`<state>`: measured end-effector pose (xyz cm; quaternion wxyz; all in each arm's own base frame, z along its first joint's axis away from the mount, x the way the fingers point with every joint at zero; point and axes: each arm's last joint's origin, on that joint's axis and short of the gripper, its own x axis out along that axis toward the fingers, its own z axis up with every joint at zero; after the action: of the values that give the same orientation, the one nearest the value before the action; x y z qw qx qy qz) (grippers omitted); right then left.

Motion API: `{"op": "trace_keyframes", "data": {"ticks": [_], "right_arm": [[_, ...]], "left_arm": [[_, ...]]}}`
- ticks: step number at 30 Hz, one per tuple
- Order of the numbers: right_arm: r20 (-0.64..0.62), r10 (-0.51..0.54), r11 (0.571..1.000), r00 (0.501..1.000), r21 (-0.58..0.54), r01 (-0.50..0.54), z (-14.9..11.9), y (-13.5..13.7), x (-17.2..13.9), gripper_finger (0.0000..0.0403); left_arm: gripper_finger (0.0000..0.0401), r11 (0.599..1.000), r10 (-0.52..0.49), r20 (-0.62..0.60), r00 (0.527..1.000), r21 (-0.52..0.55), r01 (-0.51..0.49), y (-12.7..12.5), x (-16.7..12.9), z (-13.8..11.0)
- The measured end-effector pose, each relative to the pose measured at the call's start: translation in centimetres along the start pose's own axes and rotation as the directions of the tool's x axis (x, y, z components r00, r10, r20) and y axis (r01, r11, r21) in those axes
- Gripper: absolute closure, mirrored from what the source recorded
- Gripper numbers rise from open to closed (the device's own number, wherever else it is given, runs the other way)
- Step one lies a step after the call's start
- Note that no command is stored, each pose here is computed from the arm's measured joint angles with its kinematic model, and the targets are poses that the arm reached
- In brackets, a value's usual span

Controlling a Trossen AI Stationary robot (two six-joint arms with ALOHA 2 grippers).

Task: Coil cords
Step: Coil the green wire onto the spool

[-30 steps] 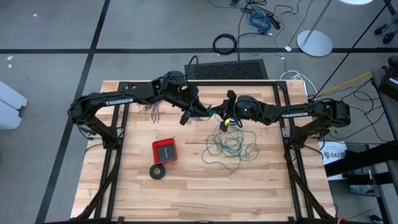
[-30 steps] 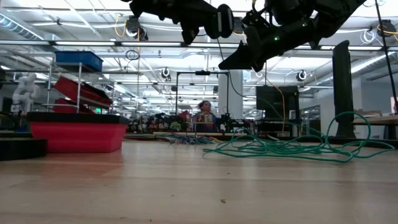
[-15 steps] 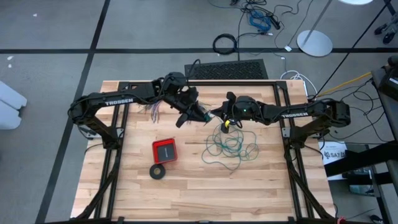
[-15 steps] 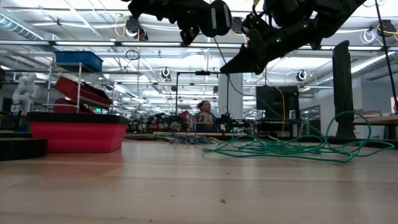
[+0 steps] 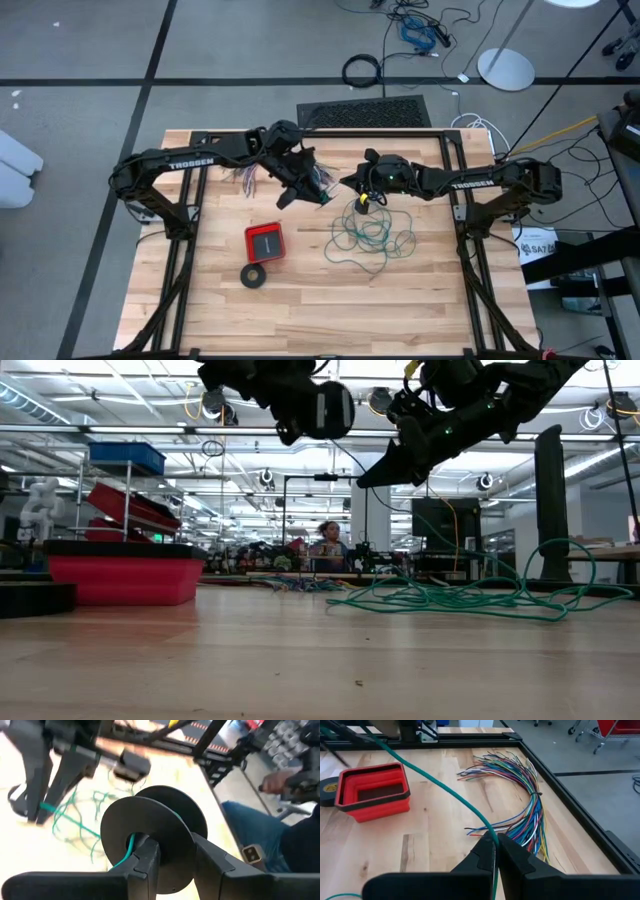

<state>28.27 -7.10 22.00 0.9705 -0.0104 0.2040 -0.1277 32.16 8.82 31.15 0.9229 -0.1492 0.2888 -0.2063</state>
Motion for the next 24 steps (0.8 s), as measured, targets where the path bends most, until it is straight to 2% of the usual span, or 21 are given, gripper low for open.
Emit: {"op": "trace_keyframes", "data": {"ticks": [7, 15, 20, 24], "right_arm": [[0.003, -0.001, 1.000, 1.000, 0.000, 0.001, 0.0, 0.0, 0.0, 0.0394], [0.022, -0.002, 1.000, 1.000, 0.001, 0.002, 0.2, 0.0, 0.0, 0.0394], [0.062, -0.004, 1.000, 0.998, 0.003, 0.004, 0.6, 0.0, 0.0, 0.0394], [0.113, -0.006, 1.000, 0.994, 0.006, 0.006, 1.1, -0.1, -0.1, 0.0394]], "left_arm": [[0.0303, 0.986, 0.165, -0.131, 0.978, 0.007, -0.166, 0.4, -0.1, -1.3], [0.0303, 0.927, 0.374, -0.223, 0.900, 0.109, -0.359, 0.4, 0.1, -2.0], [0.0303, 0.870, 0.490, -0.237, 0.839, 0.184, -0.457, 0.3, 0.3, -2.0], [0.0303, 0.802, 0.593, -0.227, 0.773, 0.258, -0.539, 0.2, 0.5, -1.9]]}}
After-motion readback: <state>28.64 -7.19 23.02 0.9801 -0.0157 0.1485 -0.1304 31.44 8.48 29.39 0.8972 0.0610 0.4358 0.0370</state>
